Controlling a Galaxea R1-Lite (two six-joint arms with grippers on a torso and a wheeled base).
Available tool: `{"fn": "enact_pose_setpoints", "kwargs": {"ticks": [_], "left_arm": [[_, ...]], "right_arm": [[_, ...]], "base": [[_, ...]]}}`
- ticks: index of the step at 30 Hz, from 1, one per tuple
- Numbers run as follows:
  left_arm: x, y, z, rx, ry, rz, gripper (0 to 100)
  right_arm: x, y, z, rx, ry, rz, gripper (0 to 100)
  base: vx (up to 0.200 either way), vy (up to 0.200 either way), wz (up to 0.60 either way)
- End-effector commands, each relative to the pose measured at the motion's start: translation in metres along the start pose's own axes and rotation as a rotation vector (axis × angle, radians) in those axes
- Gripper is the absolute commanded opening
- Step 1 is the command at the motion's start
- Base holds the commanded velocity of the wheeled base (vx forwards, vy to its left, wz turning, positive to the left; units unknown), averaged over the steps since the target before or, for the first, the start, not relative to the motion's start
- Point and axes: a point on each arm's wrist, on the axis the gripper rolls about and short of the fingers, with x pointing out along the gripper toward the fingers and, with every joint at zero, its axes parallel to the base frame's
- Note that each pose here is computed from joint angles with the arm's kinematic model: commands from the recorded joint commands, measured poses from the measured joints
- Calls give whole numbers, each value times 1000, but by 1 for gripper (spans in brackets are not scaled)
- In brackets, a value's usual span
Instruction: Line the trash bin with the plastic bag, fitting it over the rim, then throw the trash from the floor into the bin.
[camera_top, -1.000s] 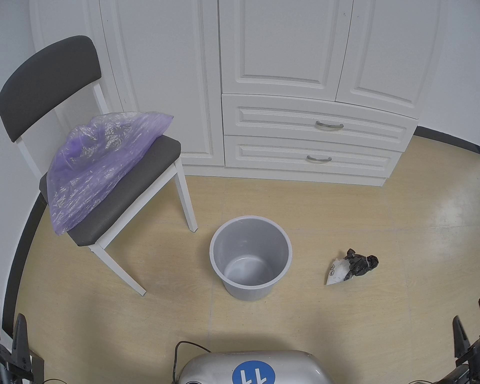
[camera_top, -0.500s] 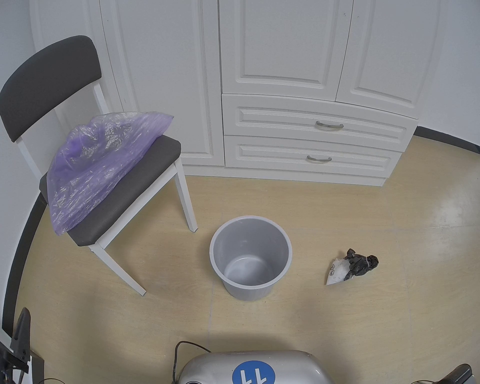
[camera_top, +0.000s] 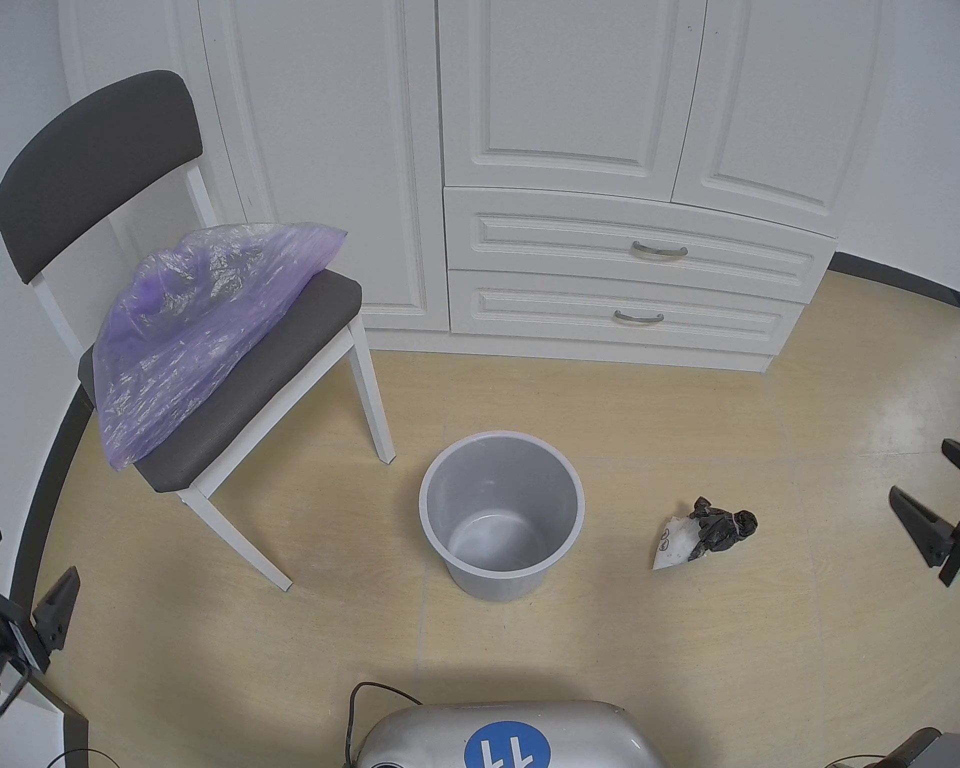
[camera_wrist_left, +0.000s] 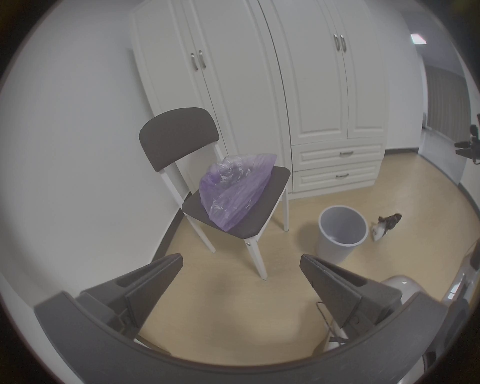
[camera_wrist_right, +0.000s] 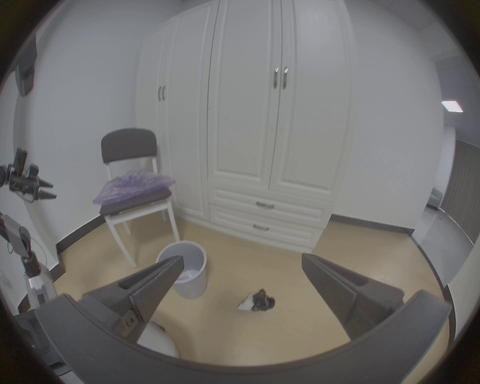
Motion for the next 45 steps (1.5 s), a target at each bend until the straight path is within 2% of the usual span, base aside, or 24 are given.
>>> {"fn": "enact_pose_setpoints", "kwargs": {"ticks": [1, 5, 10, 14, 16, 27, 31, 32, 35, 38, 45], "left_arm": [[23, 5, 29, 80, 91, 19, 100], [42, 8, 36, 130, 183, 29, 100], [64, 11, 41, 232, 268, 28, 100], [79, 12, 40, 310, 338, 62, 100], [85, 13, 43, 320, 355, 79, 100], [90, 13, 41, 313, 375, 68, 100], [93, 13, 40, 314, 383, 65, 100], [103, 12, 37, 319, 417, 55, 100], [107, 12, 36, 317, 416, 57, 100], [116, 9, 25, 312, 403, 61, 100], [118, 6, 0, 295, 347, 106, 100]], "right_arm": [[33, 6, -24, 12, 175, 108, 100], [46, 4, -30, 25, 205, 107, 100], [56, -4, -27, 75, 151, 42, 100], [58, -4, -23, 68, 124, 53, 100], [56, -2, -21, 65, 115, 63, 100], [42, 1, -8, 51, 23, 73, 100], [41, 1, -7, 53, 17, 72, 100], [43, 0, -2, 89, 4, 66, 100], [44, 0, 0, 109, 1, 75, 100], [47, 9, 1, 114, 4, 115, 100], [57, 24, 7, 162, -12, 104, 100]], "base": [[0, 0, 0], [0, 0, 0], [0, 0, 0], [0, 0, 0], [0, 0, 0], [0, 0, 0], [0, 0, 0], [0, 0, 0], [0, 0, 0], [0, 0, 0], [0, 0, 0]]}}
